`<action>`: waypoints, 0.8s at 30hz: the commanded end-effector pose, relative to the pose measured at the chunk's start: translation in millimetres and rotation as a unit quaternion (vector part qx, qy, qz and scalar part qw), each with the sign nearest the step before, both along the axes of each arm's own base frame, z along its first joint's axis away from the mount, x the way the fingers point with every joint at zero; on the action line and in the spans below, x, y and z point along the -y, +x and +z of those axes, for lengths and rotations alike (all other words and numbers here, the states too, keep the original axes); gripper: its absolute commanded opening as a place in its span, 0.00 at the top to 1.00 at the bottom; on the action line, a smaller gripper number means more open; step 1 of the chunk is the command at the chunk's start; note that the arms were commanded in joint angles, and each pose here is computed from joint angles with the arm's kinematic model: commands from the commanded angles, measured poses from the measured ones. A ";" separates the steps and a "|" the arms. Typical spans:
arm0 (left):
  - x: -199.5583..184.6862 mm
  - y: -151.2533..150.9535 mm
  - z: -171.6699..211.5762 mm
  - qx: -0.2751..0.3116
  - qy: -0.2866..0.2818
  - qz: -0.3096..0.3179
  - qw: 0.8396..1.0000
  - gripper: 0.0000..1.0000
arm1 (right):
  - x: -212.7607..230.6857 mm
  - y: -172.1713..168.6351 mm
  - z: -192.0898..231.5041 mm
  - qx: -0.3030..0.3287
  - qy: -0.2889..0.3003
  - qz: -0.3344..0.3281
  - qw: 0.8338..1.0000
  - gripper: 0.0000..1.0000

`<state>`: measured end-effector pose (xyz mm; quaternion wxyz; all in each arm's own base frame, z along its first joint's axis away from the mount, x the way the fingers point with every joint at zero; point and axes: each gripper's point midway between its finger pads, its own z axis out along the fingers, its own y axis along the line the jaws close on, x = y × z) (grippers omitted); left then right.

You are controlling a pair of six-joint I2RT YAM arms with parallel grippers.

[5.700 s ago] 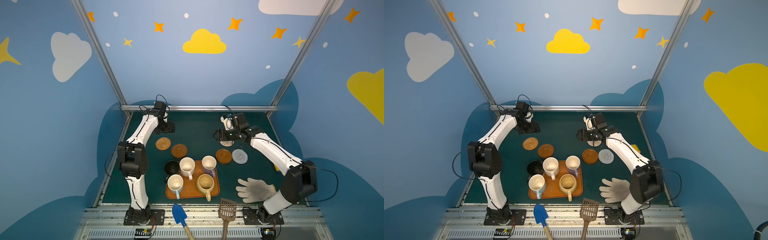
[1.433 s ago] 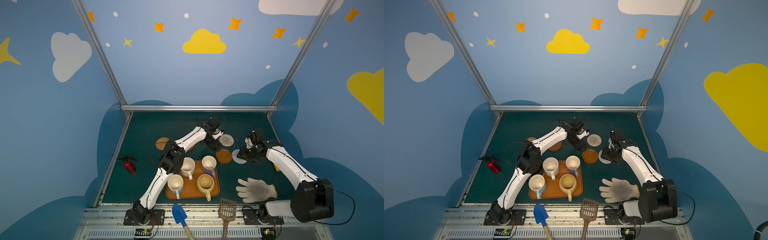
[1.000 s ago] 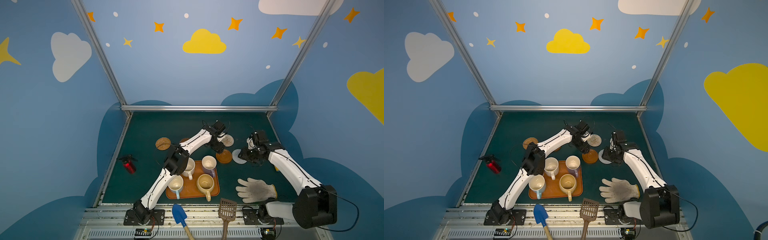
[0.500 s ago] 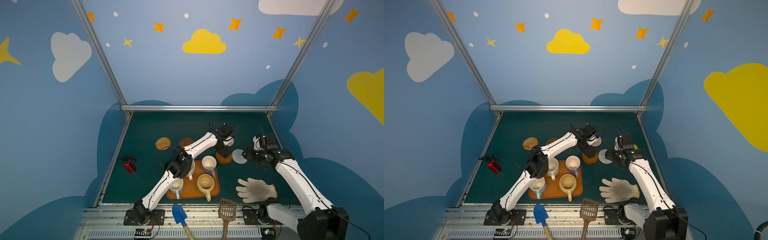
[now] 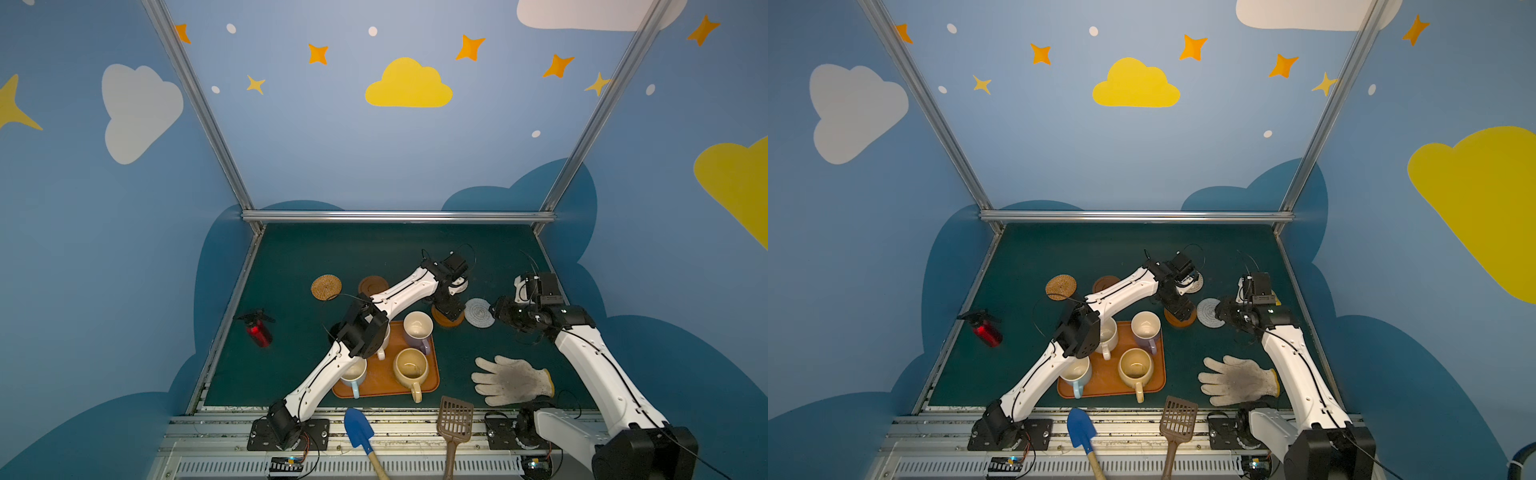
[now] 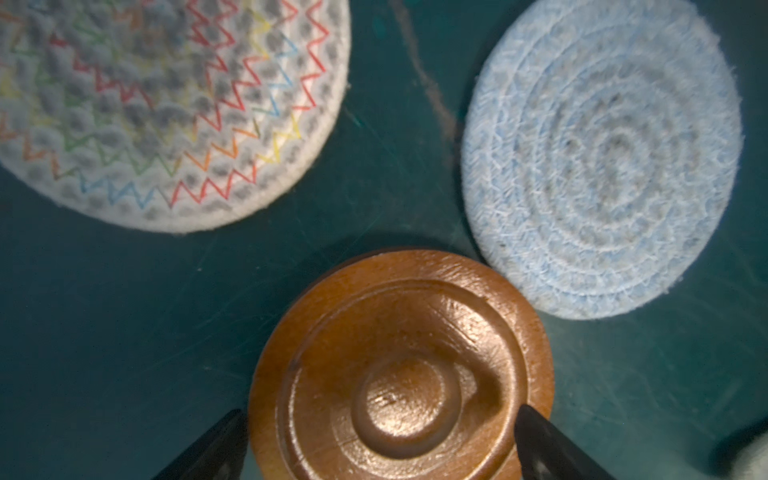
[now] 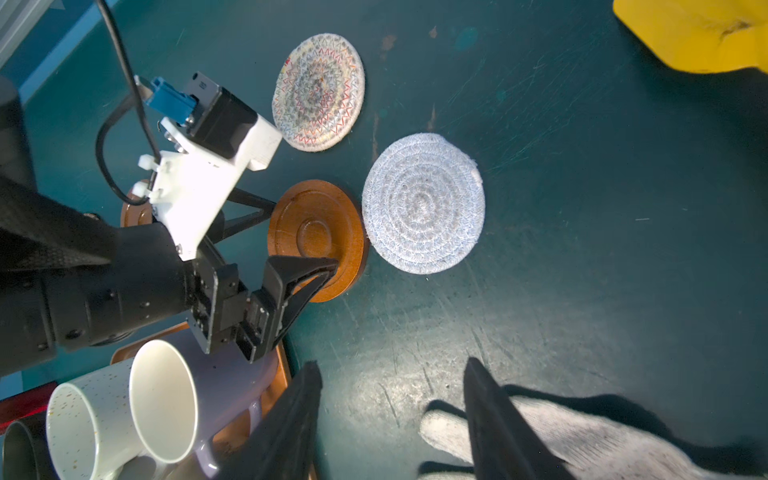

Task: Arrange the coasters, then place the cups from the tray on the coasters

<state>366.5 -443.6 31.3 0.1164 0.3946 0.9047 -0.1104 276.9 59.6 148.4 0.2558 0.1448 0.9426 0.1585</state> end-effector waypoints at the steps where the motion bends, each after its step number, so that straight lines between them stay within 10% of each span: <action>1: -6.9 1.0 -15.0 0.016 0.041 0.010 0.999 0.01 | -1.4 -0.3 -5.7 -0.006 0.008 0.002 1.000 0.43; 24: -70.9 42.4 -35.5 0.036 0.124 0.084 0.988 0.29 | -4.3 2.3 -6.3 -0.001 0.016 0.016 1.000 0.42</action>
